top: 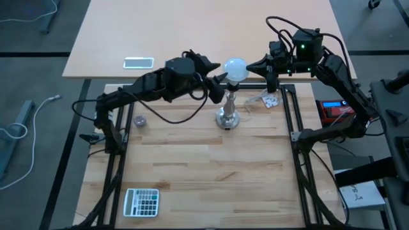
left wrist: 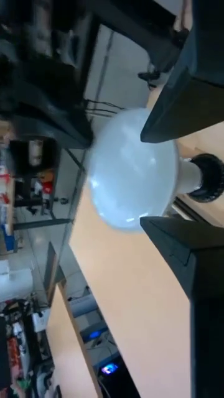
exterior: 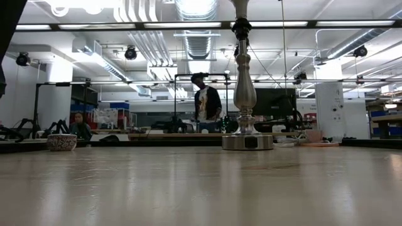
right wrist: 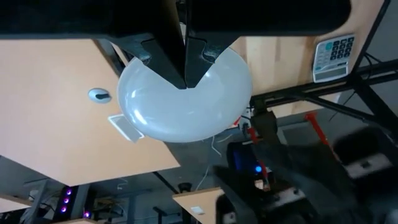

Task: Screw lightbulb
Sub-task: Insert the light bulb into the lamp

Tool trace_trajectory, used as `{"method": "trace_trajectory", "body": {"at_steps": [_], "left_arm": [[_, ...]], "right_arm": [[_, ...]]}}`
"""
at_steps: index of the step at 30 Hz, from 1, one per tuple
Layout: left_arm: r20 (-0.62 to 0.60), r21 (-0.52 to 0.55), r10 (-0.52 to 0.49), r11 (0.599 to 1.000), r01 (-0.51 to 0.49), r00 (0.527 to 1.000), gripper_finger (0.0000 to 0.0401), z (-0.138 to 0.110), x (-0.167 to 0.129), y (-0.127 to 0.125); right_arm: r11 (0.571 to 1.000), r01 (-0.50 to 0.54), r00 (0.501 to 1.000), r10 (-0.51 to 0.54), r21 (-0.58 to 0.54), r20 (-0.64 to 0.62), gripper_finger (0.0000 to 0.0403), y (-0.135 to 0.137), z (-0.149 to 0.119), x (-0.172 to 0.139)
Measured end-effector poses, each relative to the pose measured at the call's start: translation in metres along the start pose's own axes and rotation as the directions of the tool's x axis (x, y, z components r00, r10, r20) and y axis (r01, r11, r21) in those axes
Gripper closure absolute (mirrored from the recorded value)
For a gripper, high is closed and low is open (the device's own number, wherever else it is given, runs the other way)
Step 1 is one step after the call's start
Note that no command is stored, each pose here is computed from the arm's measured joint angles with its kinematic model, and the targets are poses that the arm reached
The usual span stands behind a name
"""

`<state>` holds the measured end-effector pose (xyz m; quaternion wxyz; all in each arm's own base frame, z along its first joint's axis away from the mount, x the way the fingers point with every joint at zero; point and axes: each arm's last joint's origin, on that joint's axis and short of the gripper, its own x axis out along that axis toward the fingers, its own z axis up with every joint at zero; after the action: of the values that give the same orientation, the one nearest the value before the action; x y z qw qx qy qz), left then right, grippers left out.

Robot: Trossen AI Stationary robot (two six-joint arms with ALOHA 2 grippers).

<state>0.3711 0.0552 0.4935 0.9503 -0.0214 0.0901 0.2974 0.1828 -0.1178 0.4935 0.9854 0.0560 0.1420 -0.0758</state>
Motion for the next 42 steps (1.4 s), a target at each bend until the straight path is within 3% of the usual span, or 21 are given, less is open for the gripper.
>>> {"method": "trace_trajectory", "body": {"at_steps": [5,10,22,29,42], "left_arm": [[-0.006,0.0,0.001,1.0,-0.001,1.0,0.02,-0.009,0.009,-0.004],[0.001,-0.004,0.011,1.0,-0.011,1.0,0.0223,-0.009,0.012,-0.002],[0.045,-0.001,0.012,1.0,-0.012,0.999,0.0318,-0.004,0.012,0.0],[0.055,0.018,0.013,1.0,-0.014,0.998,0.0394,-0.004,0.016,-0.001],[0.058,-0.02,0.014,1.0,-0.013,0.998,0.04,-0.004,0.016,-0.001]], "right_arm": [[1.0,0.0,1.0,0.0,-0.002,-0.001,0.0403,0.0,0.0,0.0],[1.0,0.001,1.0,-0.001,0.0,-0.003,0.0403,0.0,0.0,0.0],[1.0,-0.001,1.0,0.001,-0.004,-0.005,0.0403,0.0,-0.001,0.0],[1.0,-0.001,1.0,0.001,-0.013,-0.005,0.0403,0.0,-0.001,0.0],[1.0,0.0,1.0,0.0,-0.003,0.004,0.0403,0.0,0.0,0.001]]}}
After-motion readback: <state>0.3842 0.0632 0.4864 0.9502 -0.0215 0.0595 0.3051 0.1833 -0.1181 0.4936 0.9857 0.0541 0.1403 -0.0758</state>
